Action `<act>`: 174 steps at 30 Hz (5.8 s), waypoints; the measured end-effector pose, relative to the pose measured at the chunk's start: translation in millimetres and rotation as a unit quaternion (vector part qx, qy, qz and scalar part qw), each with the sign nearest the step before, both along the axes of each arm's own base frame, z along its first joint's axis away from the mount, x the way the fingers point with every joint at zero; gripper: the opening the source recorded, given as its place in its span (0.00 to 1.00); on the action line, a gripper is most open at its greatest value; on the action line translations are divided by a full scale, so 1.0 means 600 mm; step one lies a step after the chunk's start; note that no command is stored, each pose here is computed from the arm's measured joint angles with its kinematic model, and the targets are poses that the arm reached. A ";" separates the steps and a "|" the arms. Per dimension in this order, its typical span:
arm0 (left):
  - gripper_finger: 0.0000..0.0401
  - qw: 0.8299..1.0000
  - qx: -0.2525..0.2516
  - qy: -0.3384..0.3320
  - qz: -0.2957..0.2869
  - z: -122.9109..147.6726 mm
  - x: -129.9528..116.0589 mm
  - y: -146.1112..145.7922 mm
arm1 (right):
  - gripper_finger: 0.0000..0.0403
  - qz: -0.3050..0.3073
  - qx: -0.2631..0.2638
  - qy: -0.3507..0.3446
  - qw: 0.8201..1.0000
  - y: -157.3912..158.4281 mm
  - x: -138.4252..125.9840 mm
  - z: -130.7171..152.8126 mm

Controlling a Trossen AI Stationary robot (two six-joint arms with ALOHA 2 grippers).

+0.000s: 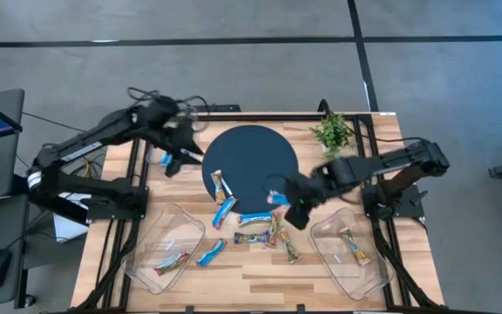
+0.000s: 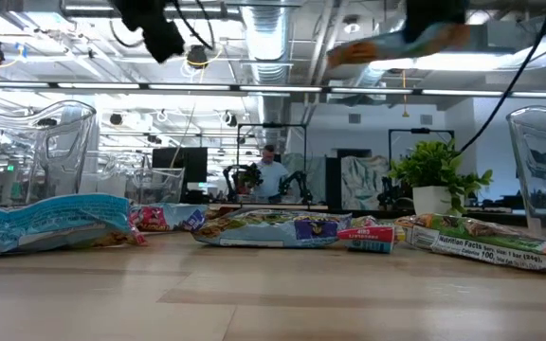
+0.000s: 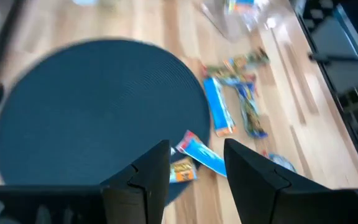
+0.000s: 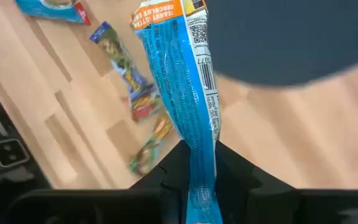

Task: Pick and place Granola Bars by type
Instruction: Put the yellow granola bar into the bottom right transparent bin, then put the red granola bar into the bottom left transparent bin

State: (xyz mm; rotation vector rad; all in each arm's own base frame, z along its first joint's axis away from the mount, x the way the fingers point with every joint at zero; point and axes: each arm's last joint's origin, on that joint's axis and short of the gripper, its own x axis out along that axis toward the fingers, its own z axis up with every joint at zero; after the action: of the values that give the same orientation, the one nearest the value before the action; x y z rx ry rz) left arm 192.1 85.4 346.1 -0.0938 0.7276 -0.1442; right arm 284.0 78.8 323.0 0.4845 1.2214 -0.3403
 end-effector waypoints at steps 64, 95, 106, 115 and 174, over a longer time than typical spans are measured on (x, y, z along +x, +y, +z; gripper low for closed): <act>0.36 0.943 -0.051 0.312 0.101 -0.223 0.202 -0.134 | 0.56 -0.195 -0.217 -0.082 0.953 0.146 -0.107 -0.021; 0.51 0.875 -0.094 0.303 0.365 -0.260 0.220 -0.194 | 0.56 -0.027 -0.315 -0.222 0.922 0.011 -0.235 0.132; 0.54 0.852 -0.092 0.376 0.353 -0.333 0.236 -0.205 | 0.56 -0.027 -0.312 -0.222 0.923 0.011 -0.234 0.132; 0.46 0.855 -0.103 0.368 0.351 -0.332 0.240 -0.208 | 0.56 -0.027 -0.315 -0.221 0.923 0.010 -0.235 0.131; 0.12 0.873 -0.020 0.370 0.318 -0.032 0.135 -0.424 | 0.56 -0.021 -0.331 -0.229 0.915 -0.001 -0.209 0.139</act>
State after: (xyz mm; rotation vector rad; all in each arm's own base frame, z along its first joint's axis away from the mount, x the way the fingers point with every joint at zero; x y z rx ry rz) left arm 273.0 -168.8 326.9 -0.4391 1.4203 0.5432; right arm 158.5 78.3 406.2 -0.0099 0.5798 -0.6104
